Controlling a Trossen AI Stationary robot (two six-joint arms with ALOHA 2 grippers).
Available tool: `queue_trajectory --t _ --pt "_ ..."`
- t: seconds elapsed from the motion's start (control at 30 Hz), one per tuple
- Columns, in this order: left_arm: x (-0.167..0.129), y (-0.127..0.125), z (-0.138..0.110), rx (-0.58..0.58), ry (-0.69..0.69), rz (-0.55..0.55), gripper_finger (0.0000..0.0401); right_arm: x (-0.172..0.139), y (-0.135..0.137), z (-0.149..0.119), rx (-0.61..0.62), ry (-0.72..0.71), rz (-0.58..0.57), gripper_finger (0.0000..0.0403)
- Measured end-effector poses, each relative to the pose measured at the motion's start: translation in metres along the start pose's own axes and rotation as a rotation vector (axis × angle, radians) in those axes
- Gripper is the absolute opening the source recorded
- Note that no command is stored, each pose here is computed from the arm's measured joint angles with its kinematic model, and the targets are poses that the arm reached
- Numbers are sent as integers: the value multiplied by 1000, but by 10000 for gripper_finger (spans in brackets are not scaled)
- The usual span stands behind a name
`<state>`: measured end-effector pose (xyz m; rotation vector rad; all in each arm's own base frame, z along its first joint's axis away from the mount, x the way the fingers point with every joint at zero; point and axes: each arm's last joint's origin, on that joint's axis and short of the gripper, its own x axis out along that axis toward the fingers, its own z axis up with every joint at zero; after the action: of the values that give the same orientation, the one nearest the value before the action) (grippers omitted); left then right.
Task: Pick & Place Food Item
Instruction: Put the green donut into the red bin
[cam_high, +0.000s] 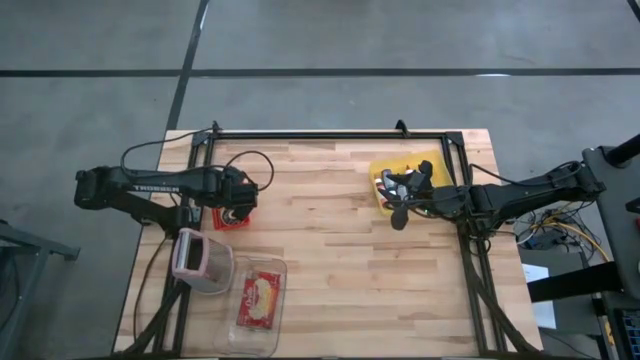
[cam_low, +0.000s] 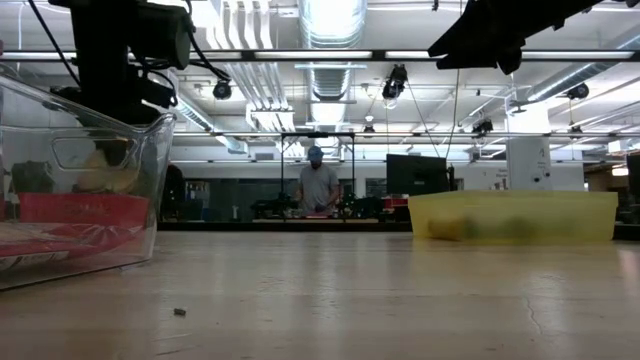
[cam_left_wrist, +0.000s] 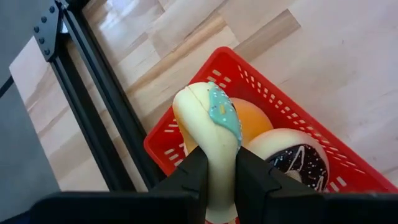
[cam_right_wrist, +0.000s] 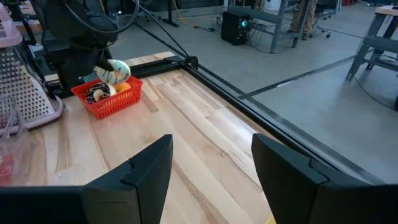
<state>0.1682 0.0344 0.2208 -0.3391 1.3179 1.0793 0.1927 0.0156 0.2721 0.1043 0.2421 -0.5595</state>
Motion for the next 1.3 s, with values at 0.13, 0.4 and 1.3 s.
queue_trajectory --t 0.13,0.4,1.3 --pt "0 0 0 65 5 -4 58 0 0 0 0 0 0 217" --pt "0 1 -1 266 18 4 58 0 0 0 0 0 0 217" --pt "-3 3 0 208 -6 20 58 0 0 0 1 0 0 217"
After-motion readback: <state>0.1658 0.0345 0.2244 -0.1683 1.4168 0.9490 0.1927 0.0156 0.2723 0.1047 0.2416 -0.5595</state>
